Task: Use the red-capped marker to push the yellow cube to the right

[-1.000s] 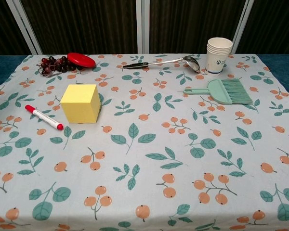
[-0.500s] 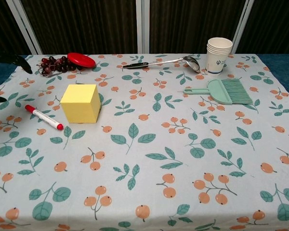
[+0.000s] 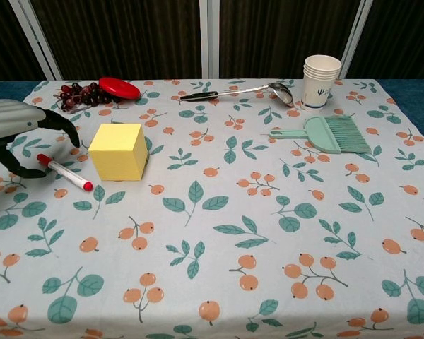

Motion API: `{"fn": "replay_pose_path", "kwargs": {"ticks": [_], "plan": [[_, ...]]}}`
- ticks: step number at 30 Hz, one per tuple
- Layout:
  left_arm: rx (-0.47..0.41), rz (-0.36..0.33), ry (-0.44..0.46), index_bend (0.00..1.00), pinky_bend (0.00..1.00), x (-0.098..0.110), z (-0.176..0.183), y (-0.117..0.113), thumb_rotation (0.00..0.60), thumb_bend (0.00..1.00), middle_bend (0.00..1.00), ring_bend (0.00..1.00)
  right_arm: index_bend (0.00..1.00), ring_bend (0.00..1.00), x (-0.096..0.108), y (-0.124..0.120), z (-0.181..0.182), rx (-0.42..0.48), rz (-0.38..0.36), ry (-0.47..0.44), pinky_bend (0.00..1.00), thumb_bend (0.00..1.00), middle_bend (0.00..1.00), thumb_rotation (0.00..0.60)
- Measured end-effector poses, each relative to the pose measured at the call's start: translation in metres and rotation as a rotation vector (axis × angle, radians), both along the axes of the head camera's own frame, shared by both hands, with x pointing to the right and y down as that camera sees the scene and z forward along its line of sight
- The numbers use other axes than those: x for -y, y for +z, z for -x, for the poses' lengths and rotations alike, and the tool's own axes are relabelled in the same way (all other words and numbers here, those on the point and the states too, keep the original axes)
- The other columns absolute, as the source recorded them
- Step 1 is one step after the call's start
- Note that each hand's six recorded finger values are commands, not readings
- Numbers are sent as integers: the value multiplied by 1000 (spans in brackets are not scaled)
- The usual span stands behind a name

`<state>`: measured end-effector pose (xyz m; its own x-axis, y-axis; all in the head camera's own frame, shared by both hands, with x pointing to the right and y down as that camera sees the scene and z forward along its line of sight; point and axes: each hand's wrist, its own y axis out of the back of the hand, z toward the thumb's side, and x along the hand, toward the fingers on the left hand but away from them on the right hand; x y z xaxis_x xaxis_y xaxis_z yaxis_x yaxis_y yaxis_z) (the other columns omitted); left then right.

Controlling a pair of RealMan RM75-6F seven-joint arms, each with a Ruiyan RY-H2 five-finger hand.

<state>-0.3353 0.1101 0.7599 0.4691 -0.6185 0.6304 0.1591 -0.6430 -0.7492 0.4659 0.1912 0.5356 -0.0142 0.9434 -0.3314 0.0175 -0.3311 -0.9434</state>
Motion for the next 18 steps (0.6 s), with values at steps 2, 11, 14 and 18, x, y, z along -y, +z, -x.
{"fn": "replay_pose_path", "kwargs": {"ticks": [2, 11, 14, 18], "plan": [[1, 2, 7, 406, 200, -1, -3, 3, 600, 292, 387, 218, 209, 144, 0, 0, 0, 0, 0, 0, 262, 218, 312, 600], [16, 5, 14, 501, 204, -7, -2, 8, 600, 293, 474, 276, 209, 144, -2, 0, -3, -2, 4, 10, 262, 217, 311, 600], [17, 8, 5, 501, 204, -10, 0, 6, 600, 293, 479, 276, 209, 144, -2, 0, -2, 0, 3, 9, 262, 217, 312, 600], [10, 23, -13, 501, 204, -13, 3, 4, 600, 294, 487, 276, 209, 143, -3, 0, -3, 1, 1, 10, 262, 218, 311, 600]]}}
